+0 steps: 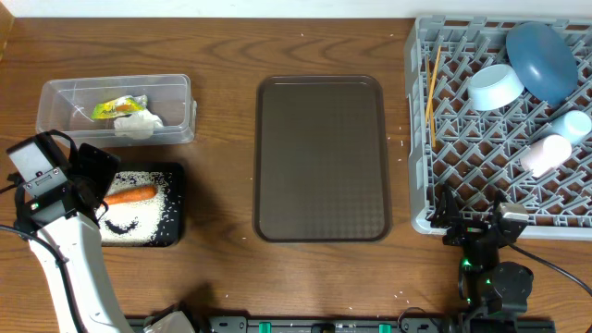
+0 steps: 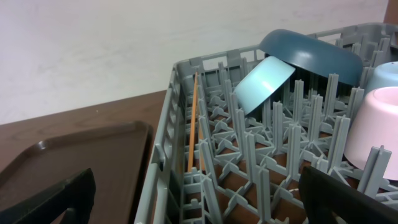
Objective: Sort waste into correct bins and load items into the dishwasher rack
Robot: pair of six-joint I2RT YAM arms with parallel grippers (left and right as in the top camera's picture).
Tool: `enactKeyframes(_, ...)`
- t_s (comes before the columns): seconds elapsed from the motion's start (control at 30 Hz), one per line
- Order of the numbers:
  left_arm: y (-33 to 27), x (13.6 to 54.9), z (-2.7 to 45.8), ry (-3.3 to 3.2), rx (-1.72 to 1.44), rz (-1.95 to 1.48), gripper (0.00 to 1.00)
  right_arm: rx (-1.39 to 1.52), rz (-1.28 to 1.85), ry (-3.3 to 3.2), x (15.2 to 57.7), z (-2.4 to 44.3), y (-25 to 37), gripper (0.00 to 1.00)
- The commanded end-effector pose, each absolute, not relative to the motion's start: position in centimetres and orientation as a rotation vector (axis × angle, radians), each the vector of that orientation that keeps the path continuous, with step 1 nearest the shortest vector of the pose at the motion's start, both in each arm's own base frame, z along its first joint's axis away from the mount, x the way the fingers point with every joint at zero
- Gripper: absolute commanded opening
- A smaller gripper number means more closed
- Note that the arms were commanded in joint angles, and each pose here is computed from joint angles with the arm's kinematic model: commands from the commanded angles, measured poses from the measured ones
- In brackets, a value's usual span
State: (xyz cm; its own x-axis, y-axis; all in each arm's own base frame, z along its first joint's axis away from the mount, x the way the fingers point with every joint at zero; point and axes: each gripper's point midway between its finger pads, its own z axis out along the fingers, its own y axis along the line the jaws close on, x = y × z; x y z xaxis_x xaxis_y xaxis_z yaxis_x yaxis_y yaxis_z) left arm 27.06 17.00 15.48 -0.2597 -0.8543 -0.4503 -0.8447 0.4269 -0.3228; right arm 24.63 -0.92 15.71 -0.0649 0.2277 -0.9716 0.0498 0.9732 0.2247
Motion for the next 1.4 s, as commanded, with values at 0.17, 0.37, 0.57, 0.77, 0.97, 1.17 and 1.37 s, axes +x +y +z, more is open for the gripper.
enactKeyframes(0.17, 17.3, 27.0, 16.1, 2.109, -1.413, -0.002, 0.98, 0.219, 0.139, 1.631, 24.6, 15.7, -1.2, 0.99)
enactKeyframes(0.37, 17.3, 26.9, 16.2, 2.107, -1.411, -0.001, 0.98, 0.219, 0.139, 1.631, 24.6, 15.7, -1.2, 0.99)
enactKeyframes(0.57, 16.8, 26.7, 17.4, 2.082, -1.383, -0.007, 0.98, 0.219, 0.139, 1.631, 24.6, 15.7, -1.2, 0.99)
enactKeyframes(0.77, 12.7, 27.0, 18.7, 2.148, -1.188, -0.045, 0.98, 0.219, 0.139, 1.631, 24.6, 15.7, -1.2, 0.99)
enactKeyframes(0.97, 6.9, 27.4, 20.6, 2.209, -0.817, -0.094, 0.98, 0.219, 0.139, 1.631, 24.6, 15.7, -1.2, 0.99)
enactKeyframes(1.17, 3.0, 25.1, 19.6, 2.234, -0.527, -0.108, 0.98, 0.219, 0.139, 1.631, 24.6, 15.7, -1.2, 0.99)
enactKeyframes(1.37, 2.0, 22.9, 16.0, 2.27, -0.478, -0.124, 0.98, 0.219, 0.139, 1.631, 24.6, 15.7, -1.2, 0.99)
